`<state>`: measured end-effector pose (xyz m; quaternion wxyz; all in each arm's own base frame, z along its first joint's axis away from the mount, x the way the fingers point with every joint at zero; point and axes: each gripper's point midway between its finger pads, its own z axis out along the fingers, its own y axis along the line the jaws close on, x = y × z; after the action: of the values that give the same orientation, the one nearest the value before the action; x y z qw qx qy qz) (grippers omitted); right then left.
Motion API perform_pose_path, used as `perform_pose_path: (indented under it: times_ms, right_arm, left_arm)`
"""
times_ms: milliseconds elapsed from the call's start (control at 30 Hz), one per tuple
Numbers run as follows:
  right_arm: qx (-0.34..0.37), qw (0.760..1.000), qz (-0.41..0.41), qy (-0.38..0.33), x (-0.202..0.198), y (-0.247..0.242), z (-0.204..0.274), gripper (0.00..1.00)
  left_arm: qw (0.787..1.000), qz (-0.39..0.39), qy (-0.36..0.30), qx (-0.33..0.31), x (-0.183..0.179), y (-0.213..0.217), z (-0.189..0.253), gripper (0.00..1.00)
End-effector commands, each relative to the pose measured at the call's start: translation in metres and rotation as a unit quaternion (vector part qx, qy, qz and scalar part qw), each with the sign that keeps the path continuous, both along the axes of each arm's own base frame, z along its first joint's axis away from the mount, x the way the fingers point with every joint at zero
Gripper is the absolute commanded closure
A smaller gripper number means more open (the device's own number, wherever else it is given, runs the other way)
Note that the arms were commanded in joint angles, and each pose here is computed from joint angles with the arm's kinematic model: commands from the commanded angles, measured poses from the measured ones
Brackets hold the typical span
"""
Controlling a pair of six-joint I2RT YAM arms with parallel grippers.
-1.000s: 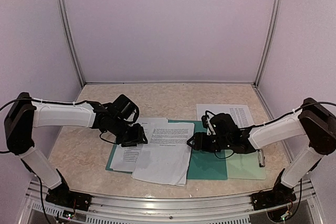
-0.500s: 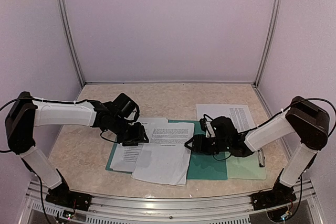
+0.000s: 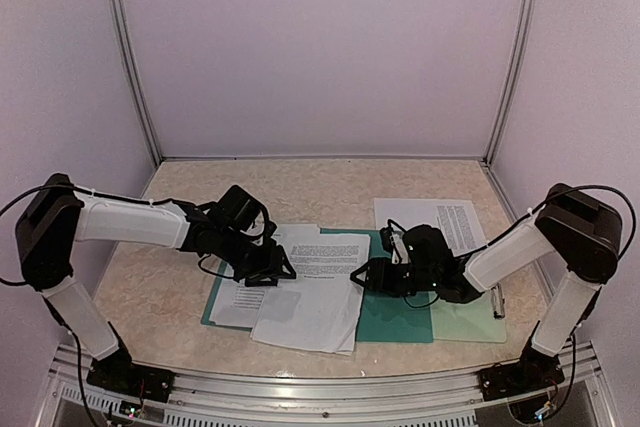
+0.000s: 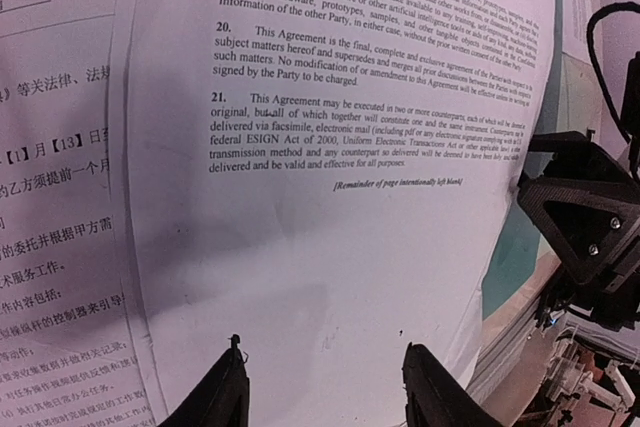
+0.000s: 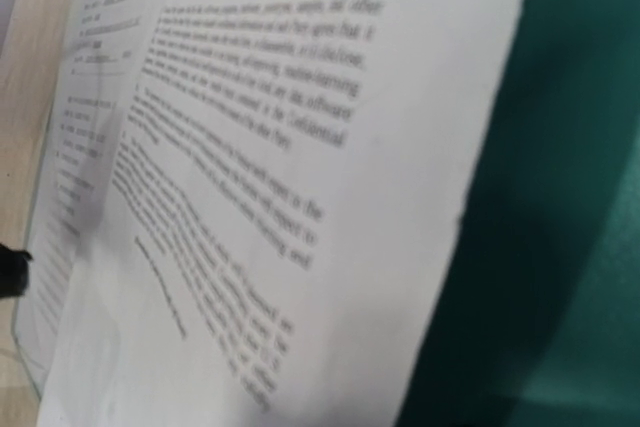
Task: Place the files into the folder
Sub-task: Adjust the file in the folder with some files, then pick up the file from the folder with some files.
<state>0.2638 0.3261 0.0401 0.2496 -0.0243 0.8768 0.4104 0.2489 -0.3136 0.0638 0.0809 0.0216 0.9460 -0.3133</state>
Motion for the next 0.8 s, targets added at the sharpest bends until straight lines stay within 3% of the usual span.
perform_pose_path:
  times_ms: [0,767]
  right_arm:
    - [-0.012,1.000,-0.004,0.019,-0.005,-0.008,-0.016,0.48]
    - [0.010,0.999,0.010,0.037,-0.011,-0.001,-0.026,0.50]
  left_arm:
    - [1.000,-0.014,0.020,-0.009,-0.009,-0.008,-0.013,0.50]
    - [0.998,-0.007,0.050,0.022,-0.016,-0.001,-0.043,0.50]
